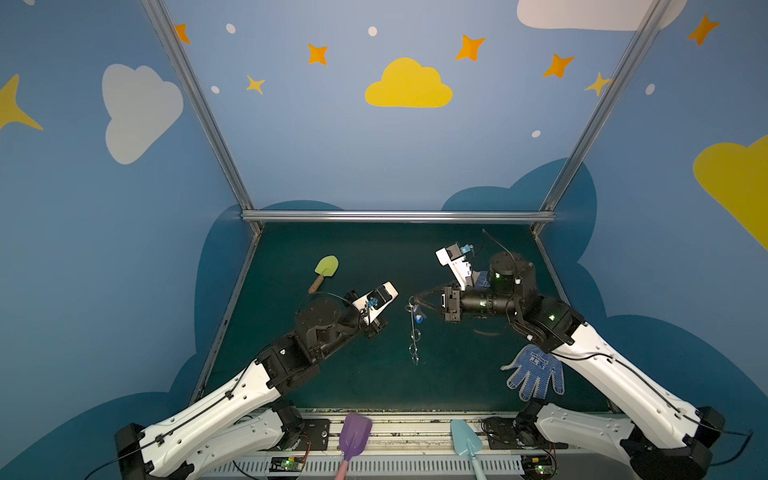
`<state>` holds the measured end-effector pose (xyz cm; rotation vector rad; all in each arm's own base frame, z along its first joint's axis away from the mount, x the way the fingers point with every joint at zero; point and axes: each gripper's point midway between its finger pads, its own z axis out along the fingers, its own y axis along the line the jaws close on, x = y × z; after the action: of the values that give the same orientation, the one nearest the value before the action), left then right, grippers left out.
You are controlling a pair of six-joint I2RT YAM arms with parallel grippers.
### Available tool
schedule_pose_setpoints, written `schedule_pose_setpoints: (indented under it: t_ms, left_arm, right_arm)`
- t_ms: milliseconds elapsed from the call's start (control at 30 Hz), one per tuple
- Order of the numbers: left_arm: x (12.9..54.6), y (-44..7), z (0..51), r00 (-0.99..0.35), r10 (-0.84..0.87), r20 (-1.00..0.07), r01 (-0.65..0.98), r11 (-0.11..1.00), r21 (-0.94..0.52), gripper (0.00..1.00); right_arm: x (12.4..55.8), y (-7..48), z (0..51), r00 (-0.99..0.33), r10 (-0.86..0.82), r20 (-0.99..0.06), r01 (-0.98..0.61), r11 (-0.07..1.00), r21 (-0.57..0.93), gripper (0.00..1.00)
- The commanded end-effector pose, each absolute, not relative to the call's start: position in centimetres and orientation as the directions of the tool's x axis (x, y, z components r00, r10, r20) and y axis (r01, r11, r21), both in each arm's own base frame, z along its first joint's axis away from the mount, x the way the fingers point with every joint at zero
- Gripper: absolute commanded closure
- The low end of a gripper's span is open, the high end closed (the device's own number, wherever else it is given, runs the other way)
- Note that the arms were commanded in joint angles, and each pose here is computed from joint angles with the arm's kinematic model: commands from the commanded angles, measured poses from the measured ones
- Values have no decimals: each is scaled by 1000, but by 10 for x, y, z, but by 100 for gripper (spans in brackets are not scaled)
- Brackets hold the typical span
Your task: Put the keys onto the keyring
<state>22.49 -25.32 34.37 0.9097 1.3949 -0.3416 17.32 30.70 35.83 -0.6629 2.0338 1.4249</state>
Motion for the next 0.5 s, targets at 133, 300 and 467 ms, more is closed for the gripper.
schedule_pose_setpoints:
  t_ms: [133,300,467]
  left_arm:
    - [230,-239,353,126,227,-966,656,711,252,91]
    - [219,-234,362,78,124,-989,694,705,143,74]
    - [197,-245,359,-28,135,-990,798,600,59,70]
  right_arm:
    - [180,302,363,-706,-58,-706,-678,343,650,100]
    - [189,299,359,-726,-45,-686,-648,381,660,100]
    - [197,298,357,-746,-19,-666,-616,400,679,100]
